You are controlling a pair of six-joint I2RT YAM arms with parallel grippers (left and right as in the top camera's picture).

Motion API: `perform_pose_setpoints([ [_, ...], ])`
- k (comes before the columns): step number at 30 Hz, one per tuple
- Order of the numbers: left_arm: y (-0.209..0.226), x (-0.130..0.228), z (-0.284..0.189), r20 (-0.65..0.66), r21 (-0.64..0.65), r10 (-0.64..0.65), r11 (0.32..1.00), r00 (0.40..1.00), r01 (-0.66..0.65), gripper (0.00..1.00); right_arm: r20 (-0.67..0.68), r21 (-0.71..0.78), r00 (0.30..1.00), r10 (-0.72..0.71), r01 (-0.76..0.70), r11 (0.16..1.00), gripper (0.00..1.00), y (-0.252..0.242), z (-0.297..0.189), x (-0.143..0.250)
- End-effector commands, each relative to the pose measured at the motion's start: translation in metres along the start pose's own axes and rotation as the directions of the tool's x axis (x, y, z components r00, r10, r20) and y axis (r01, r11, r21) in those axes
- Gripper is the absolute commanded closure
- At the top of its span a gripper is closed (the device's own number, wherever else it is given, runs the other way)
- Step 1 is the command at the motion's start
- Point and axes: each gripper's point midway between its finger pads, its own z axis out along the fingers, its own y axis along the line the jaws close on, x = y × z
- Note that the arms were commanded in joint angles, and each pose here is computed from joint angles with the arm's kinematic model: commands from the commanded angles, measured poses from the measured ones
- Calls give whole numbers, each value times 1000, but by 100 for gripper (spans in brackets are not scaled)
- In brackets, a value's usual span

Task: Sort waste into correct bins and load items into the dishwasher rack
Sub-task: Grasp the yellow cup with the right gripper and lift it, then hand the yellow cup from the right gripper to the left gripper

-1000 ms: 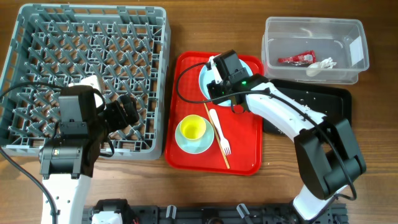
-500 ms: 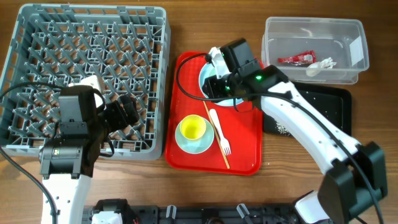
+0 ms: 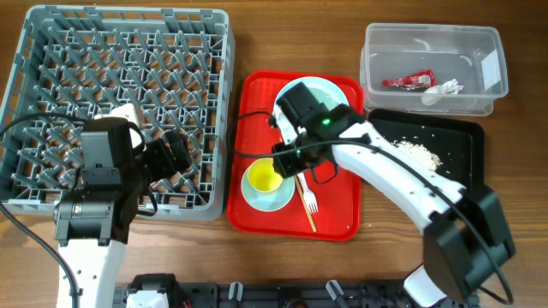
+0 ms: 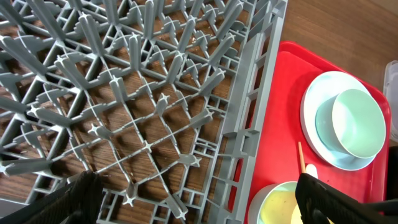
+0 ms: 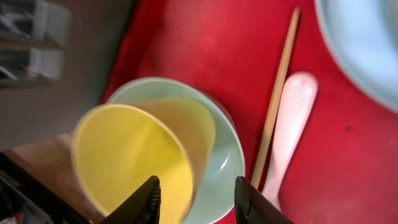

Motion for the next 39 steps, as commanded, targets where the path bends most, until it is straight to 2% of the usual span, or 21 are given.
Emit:
perform_pose_setpoints([
  [1, 0, -7, -4, 22, -4, -6, 1000, 1000, 6, 0, -81, 38, 996, 45, -42, 998, 70, -4, 28, 17],
  [5, 0, -7, -4, 21, -4, -6, 1000, 1000, 6, 0, -63, 47, 995, 81, -79, 996, 84, -5, 30, 12],
  [6, 0, -7, -4, 21, -4, -7, 1000, 1000, 7, 0, -56, 44, 995, 83, -80, 996, 91, -5, 30, 11],
  [8, 0, -7, -4, 21, -4, -7, 1000, 1000, 7, 0, -53, 48, 995, 82, -80, 996, 96, -5, 31, 10],
  [13, 0, -7, -4, 22, -4, -7, 1000, 1000, 7, 0, -50, 37, 995, 91, -89, 995, 96, -2, 24, 8],
  [17, -3, -6, -4, 16, 12, -7, 1000, 1000, 7, 0, 16, 13, 996, 84, -84, 996, 96, 4, -9, -12],
  [21, -20, -2, -4, -17, 110, -4, 994, 1000, 6, 0, 172, -24, 980, 101, -98, 995, 96, 3, -63, -44],
  [26, -51, 5, 2, -95, 282, 9, 959, 995, 18, 0, 354, -85, 916, 190, -171, 982, 96, -16, -125, -79],
  [30, -84, 1, 5, -126, 460, 38, 888, 991, 24, 0, 376, -261, 902, 213, -118, 958, 96, -9, -145, -93],
  [34, -123, -11, -2, -104, 669, 96, 743, 990, -2, 0, 359, -416, 909, 212, -48, 908, 96, 5, -156, -97],
  [37, -149, -17, -15, -70, 810, 154, 585, 986, -34, 3, 347, -493, 917, 197, 0, 870, 95, 19, -163, -97],
  [39, -159, -20, -22, -61, 859, 174, 510, 983, -37, 3, 339, -553, 923, 183, 38, 832, 96, 32, -170, -96],
])
